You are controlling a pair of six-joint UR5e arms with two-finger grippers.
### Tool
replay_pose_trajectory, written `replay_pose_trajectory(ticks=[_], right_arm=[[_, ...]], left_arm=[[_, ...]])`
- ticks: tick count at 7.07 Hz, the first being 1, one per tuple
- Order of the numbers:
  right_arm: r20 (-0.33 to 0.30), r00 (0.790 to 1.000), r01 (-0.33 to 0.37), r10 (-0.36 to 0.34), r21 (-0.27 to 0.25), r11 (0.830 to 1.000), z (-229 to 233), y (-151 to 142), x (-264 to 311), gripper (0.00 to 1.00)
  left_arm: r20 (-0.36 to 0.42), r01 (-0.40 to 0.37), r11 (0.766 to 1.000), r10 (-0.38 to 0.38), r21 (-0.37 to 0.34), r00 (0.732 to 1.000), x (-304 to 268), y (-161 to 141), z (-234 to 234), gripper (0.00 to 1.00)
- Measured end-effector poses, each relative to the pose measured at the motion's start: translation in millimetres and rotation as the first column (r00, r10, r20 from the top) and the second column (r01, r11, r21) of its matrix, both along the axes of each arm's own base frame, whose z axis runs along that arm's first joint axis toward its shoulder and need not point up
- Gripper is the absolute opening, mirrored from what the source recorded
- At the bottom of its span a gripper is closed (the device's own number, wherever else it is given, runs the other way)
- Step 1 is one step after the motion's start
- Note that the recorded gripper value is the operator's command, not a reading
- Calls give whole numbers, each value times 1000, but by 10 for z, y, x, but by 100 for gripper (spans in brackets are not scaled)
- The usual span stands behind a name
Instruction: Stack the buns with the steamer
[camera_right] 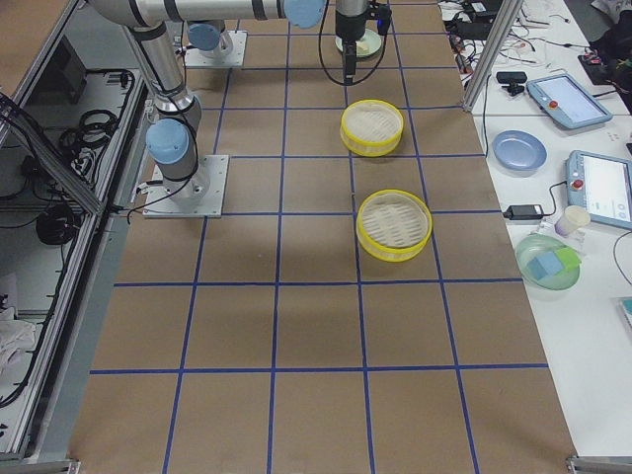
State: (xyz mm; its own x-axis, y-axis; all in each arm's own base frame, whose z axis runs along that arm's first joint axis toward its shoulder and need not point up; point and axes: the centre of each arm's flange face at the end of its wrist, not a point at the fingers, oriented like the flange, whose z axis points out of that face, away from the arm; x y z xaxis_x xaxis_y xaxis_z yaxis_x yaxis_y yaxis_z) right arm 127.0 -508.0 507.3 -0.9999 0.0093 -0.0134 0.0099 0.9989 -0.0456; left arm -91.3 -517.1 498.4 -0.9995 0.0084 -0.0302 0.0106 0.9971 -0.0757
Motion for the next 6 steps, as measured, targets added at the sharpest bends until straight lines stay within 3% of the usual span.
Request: replay_pose_trajectory(ticks=[3, 6], right_arm=[[6, 1000, 3, -3, 3, 1000, -19, -18, -4, 100], [7, 998, 63, -63, 29, 998, -216, -224, -233, 100]], left_arm=[[-2, 0, 1000, 0, 11, 1000, 4, 7, -62, 100], [1, -17, 1000, 17, 18, 1000, 146, -41, -116, 100]])
